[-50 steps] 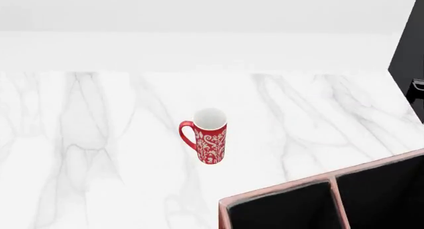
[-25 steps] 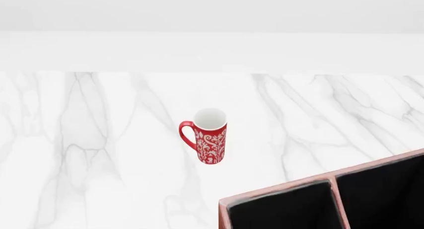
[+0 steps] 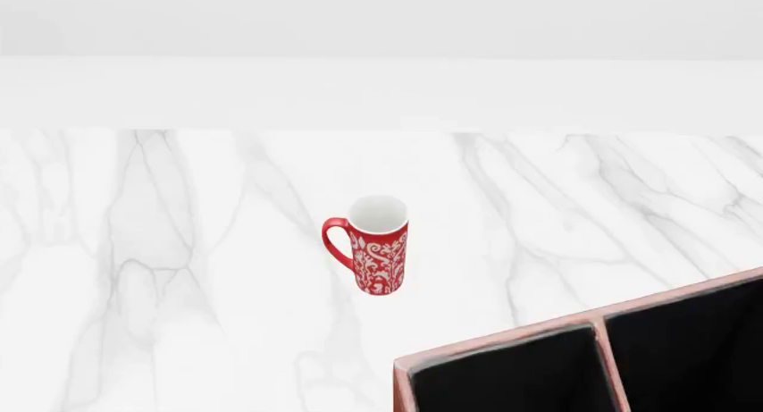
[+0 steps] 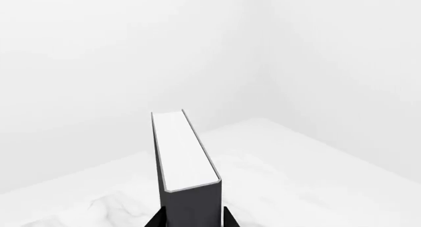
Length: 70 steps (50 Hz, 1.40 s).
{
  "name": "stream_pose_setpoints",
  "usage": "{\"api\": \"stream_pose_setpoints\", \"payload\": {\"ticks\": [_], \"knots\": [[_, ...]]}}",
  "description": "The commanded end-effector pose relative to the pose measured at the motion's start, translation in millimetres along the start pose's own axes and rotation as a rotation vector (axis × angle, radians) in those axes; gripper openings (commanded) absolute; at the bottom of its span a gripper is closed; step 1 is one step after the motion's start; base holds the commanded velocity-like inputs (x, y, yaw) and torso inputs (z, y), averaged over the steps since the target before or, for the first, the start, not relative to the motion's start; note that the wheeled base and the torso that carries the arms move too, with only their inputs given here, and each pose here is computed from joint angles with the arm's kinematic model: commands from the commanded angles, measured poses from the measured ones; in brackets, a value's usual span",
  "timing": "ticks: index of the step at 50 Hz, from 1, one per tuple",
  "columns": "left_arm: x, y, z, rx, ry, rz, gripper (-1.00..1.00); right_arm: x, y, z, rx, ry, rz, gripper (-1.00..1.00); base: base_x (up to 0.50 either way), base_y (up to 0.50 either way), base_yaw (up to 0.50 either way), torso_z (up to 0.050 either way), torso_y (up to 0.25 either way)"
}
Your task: Pick up the book and place it in the right compartment of the caddy.
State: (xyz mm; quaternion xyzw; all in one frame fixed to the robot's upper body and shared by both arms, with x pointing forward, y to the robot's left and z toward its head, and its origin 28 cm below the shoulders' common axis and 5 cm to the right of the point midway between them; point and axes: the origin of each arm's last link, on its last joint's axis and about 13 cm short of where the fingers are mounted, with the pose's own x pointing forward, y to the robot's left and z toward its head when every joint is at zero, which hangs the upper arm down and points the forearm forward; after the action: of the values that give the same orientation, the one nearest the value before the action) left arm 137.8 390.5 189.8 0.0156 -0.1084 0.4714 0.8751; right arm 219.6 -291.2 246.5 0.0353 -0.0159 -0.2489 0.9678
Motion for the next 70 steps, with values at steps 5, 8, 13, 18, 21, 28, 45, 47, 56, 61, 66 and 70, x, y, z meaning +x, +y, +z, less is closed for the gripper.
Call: {"api": "stream_pose_setpoints", "payload": {"ticks": [5, 8, 13, 18, 21, 28, 45, 47, 56, 61, 66, 70], "knots": [[0, -0.4, 0, -0.002, -0.002, -0.003, 1.00, 2, -6.9, 1, 0.003, -0.033, -0.051, -1.00, 0.00, 0.00, 0.00, 0.000, 0.000], [0, -1.3, 0, -0.002, -0.002, -0.006, 1.00, 2, -6.9, 0, 0.001, -0.031, -0.052, -1.00, 0.00, 0.00, 0.00, 0.003, 0.003], [0, -1.4, 0, -0.001, -0.001, -0.006, 1.00, 3, -8.0, -4, -0.004, -0.026, -0.059, -1.00, 0.00, 0.00, 0.00, 0.000, 0.000], [0, -1.3, 0, -0.001, -0.001, -0.005, 1.00, 4, -10.8, -7, 0.004, -0.019, -0.073, -1.00, 0.00, 0.00, 0.00, 0.000, 0.002], [0, -1.6, 1, 0.000, -0.002, -0.007, 1.00, 4, -11.9, -9, 0.000, -0.016, -0.080, -1.00, 0.00, 0.00, 0.00, 0.000, 0.003], [0, -2.4, 1, 0.000, -0.003, -0.009, 1.00, 4, -14.5, -12, 0.008, -0.012, -0.095, -1.00, 0.00, 0.00, 0.00, 0.000, 0.000], [-1, -2.7, 0, 0.000, -0.002, -0.010, 1.00, 5, -15.3, -20, 0.013, 0.009, -0.097, -1.00, 0.00, 0.00, 0.00, 0.001, 0.002], [0, -2.7, 0, 0.000, -0.003, -0.010, 1.00, 5, -15.5, -20, 0.013, 0.010, -0.098, -1.00, 0.00, 0.00, 0.00, 0.000, 0.000], [-1, -3.2, 0, 0.000, -0.003, -0.013, 1.00, 7, -15.4, -28, 0.018, 0.022, -0.096, -1.00, 0.00, 0.00, 0.00, 0.000, 0.001], [-1, -3.7, 0, 0.001, -0.002, -0.015, 1.00, 8, -15.0, -31, 0.020, 0.031, -0.093, -1.00, 0.00, 0.00, 0.00, 0.000, 0.002], [-1, -3.5, 0, 0.000, -0.002, -0.015, 1.00, 9, -15.9, -36, 0.021, 0.038, -0.099, -1.00, 0.00, 0.00, 0.00, 0.000, 0.000], [-1, -3.8, 0, 0.002, -0.002, -0.016, 1.00, 9, -17.0, -37, 0.021, 0.041, -0.103, -1.00, 0.00, 0.00, 0.00, 0.000, 0.003]]}}
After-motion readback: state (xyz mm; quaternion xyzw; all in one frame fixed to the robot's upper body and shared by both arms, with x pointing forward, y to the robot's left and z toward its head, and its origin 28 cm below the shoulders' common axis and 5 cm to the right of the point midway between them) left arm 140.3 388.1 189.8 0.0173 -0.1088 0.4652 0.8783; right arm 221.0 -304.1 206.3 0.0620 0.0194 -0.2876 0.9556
